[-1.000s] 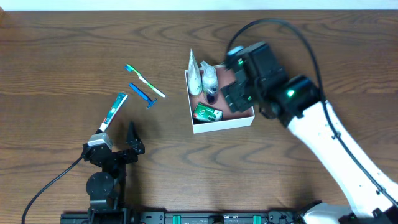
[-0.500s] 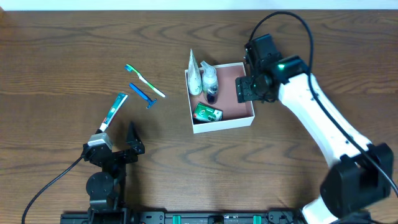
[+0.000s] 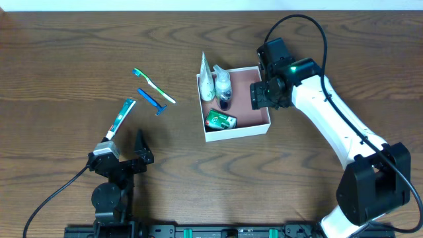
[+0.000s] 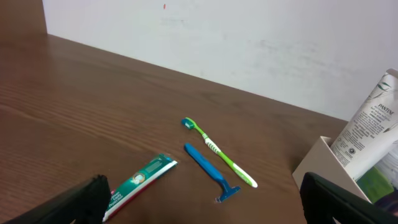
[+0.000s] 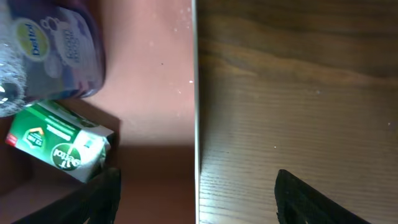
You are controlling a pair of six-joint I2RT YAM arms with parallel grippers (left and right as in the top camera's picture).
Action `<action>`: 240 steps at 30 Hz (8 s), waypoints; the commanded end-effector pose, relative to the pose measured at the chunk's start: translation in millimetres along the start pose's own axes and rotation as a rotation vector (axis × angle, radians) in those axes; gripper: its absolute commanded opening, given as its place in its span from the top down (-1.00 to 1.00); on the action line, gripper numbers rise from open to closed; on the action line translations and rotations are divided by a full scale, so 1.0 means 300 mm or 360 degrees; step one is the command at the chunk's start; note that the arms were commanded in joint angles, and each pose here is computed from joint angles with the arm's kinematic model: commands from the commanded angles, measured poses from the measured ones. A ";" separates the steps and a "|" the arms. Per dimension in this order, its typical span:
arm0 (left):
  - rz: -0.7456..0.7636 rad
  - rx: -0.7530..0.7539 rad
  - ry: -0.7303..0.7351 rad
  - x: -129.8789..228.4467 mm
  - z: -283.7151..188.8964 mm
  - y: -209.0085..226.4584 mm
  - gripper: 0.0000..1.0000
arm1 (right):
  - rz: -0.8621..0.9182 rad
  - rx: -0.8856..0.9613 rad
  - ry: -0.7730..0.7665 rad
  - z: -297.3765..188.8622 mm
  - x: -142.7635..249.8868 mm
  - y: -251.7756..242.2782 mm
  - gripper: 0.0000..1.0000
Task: Pack container
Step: 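Withdraw the right gripper from the box to the upper right, then reach the left gripper to the teal toothpaste tube and grasp it, then lift the toothpaste tube and carry it over the box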
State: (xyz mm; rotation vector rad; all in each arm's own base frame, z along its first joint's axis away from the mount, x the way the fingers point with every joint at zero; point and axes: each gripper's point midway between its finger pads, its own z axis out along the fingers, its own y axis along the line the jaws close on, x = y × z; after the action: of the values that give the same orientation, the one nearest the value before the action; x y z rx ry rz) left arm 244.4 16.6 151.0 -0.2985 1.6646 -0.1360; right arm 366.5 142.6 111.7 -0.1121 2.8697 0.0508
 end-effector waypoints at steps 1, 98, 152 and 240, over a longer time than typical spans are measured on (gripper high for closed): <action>0.0019 -0.0056 0.0079 0.057 0.005 0.029 -0.96 | 0.0050 0.0055 0.0054 0.035 0.027 -0.040 -0.54; 0.0436 -0.0148 0.0860 -0.383 0.079 -0.105 -0.96 | 0.0750 0.0048 -0.0179 -0.357 -0.045 -0.642 -0.99; 0.0555 -0.0132 0.2238 0.303 0.317 0.235 -0.96 | 0.0750 0.0048 -0.0179 -0.357 -0.045 -0.642 -0.99; -0.0011 0.0688 0.1127 -0.212 0.276 -0.948 0.73 | 0.0750 0.0048 -0.0179 -0.357 -0.045 -0.642 -0.99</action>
State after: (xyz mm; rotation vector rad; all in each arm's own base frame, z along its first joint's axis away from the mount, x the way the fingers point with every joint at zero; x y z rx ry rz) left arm 367.2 -201.4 273.3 0.1976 2.2637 -0.5257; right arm 365.4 -53.6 212.3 0.5703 2.7194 0.0986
